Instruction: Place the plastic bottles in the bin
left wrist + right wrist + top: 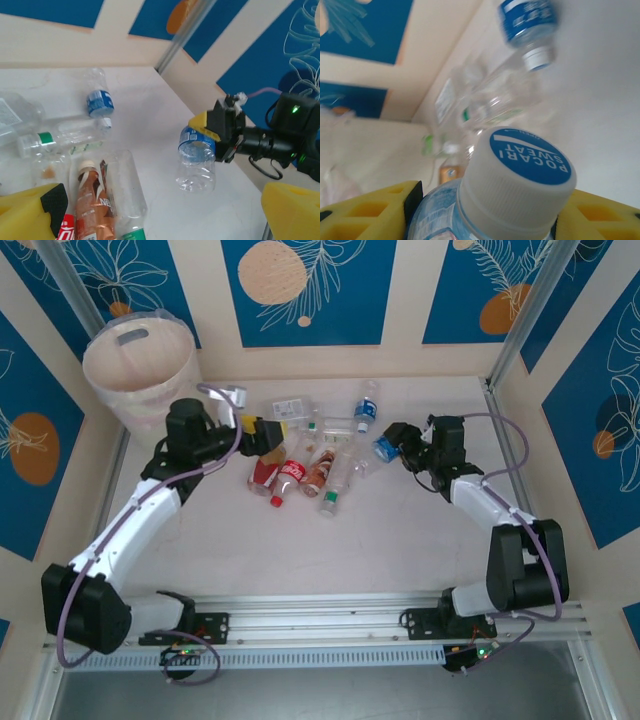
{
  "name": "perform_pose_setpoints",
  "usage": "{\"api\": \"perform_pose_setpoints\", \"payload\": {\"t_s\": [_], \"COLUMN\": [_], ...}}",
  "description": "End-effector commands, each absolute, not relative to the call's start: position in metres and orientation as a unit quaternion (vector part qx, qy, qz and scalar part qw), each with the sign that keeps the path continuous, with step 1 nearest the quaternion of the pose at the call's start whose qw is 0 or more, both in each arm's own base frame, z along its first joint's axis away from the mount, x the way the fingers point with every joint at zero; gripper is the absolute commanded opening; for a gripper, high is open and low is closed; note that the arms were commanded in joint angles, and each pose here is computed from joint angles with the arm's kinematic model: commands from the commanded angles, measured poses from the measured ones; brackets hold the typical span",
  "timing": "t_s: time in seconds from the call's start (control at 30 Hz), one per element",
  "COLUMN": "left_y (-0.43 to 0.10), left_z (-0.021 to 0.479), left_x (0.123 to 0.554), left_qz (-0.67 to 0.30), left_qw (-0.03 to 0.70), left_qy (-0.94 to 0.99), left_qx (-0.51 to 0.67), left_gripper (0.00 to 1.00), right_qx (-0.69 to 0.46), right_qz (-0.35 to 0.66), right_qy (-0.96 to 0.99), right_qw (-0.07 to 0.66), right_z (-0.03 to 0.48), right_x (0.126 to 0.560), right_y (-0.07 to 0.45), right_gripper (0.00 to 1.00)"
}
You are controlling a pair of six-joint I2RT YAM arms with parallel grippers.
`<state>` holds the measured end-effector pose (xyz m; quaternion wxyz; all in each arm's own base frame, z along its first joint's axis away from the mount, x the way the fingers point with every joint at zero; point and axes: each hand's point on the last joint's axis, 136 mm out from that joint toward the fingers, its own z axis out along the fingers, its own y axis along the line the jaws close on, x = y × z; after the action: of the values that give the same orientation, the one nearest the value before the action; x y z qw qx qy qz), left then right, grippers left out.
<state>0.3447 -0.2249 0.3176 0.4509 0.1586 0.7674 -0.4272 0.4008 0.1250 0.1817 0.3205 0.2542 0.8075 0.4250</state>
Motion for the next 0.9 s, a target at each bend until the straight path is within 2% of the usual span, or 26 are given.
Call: {"api": "perform_pose_setpoints", "payload": {"t_s": [0.0, 0.23, 0.47, 0.6, 0.87], "left_y": [-0.251, -0.292, -0.32, -0.337, -0.363], "left_z": [0.311, 0.276, 0.25, 0.245, 0.239], "left_x": [0.332, 0.325, 0.309, 0.297, 0.304], "left_qz": [-0.419, -0.398, -0.364, -0.395, -0.423], "left_qw": [0.429, 0.37, 0.325, 0.295, 0.272], "left_qy": [0.767, 0.79, 0.794, 0.777, 0.761], "left_qx": [0.228, 0.284, 0.362, 0.391, 0.409], "left_gripper": [1.0, 1.0, 1.0, 1.0, 1.0], "right_qx": [0.177, 0.105, 0.065, 0.044, 0.011], "right_qz": [0.48, 0.441, 0.439, 0.452, 0.467], "right_qy": [0.799, 0.816, 0.822, 0.819, 0.819], "right_qw": [0.315, 0.359, 0.356, 0.352, 0.334], "right_z": [0.216, 0.235, 0.248, 0.255, 0.262], "right_x": [0.384, 0.378, 0.375, 0.369, 0.36], "right_y": [0.157, 0.188, 0.212, 0.225, 0.247], "right_gripper": [0.28, 0.24, 0.24, 0.25, 0.25]}}
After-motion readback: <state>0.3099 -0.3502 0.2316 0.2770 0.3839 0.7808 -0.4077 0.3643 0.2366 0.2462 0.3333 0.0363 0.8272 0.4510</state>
